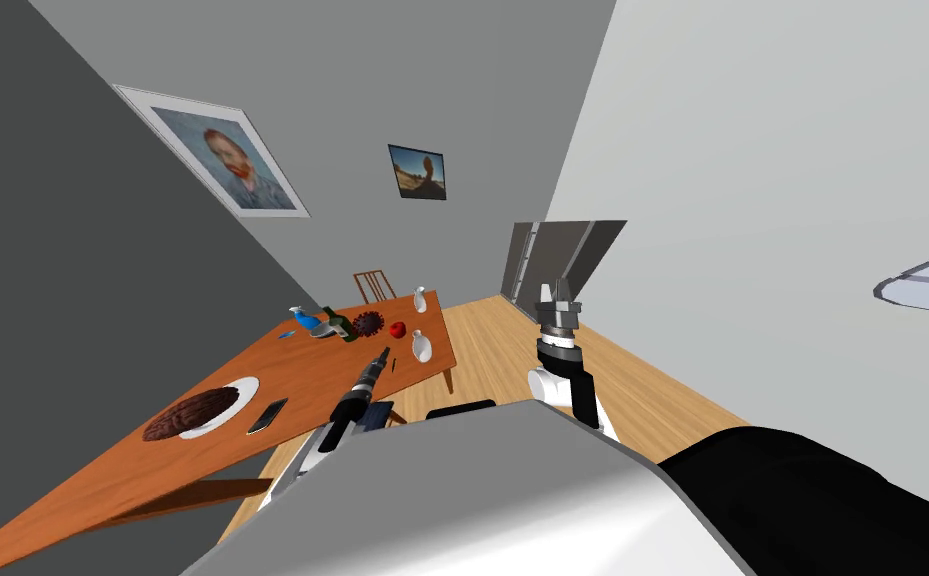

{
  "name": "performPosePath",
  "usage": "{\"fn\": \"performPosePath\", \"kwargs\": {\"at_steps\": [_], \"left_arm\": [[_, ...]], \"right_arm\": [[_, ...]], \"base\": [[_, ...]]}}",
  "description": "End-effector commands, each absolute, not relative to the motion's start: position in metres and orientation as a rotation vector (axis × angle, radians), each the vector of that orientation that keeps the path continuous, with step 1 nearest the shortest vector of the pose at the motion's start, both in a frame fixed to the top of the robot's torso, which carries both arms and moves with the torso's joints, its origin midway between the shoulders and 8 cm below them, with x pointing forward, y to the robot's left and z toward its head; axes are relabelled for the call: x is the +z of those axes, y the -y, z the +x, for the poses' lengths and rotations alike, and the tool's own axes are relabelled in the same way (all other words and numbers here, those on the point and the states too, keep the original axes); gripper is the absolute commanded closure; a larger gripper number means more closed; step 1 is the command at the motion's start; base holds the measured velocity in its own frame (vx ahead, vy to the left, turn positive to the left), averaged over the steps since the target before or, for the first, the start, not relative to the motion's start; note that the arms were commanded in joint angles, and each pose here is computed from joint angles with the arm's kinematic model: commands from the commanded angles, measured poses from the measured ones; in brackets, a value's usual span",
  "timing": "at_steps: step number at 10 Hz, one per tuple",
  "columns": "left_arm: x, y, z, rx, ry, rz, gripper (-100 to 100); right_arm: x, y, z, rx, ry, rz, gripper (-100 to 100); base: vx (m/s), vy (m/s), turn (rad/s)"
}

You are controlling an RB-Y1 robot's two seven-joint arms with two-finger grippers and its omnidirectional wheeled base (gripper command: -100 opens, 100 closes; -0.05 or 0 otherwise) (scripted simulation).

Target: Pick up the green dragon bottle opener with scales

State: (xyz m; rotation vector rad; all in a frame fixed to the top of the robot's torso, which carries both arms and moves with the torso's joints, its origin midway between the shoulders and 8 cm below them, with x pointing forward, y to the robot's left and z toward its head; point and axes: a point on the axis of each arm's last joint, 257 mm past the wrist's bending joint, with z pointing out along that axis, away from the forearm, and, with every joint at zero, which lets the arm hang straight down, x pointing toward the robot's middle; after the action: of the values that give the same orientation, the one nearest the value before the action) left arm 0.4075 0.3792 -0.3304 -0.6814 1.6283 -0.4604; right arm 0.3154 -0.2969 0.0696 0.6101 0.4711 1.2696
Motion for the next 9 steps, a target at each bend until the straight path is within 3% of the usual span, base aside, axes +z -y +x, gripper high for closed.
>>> {"fn": "performPosePath", "kwargs": {"at_steps": [1,9], "left_arm": [[-0.346,-0.386,0.406,-0.435,-1.656,-0.687,-100],[-0.431,-0.435,0.371,-0.227,-1.868,-0.717,-100]], "right_arm": [[0.070,0.297,0.315,1.270,-0.471,0.610,0],[0.070,0.297,0.315,1.269,-0.471,0.610,0]], "base": [[0.002,-0.026,-0.082],[0.004,-0.027,-0.120]]}}
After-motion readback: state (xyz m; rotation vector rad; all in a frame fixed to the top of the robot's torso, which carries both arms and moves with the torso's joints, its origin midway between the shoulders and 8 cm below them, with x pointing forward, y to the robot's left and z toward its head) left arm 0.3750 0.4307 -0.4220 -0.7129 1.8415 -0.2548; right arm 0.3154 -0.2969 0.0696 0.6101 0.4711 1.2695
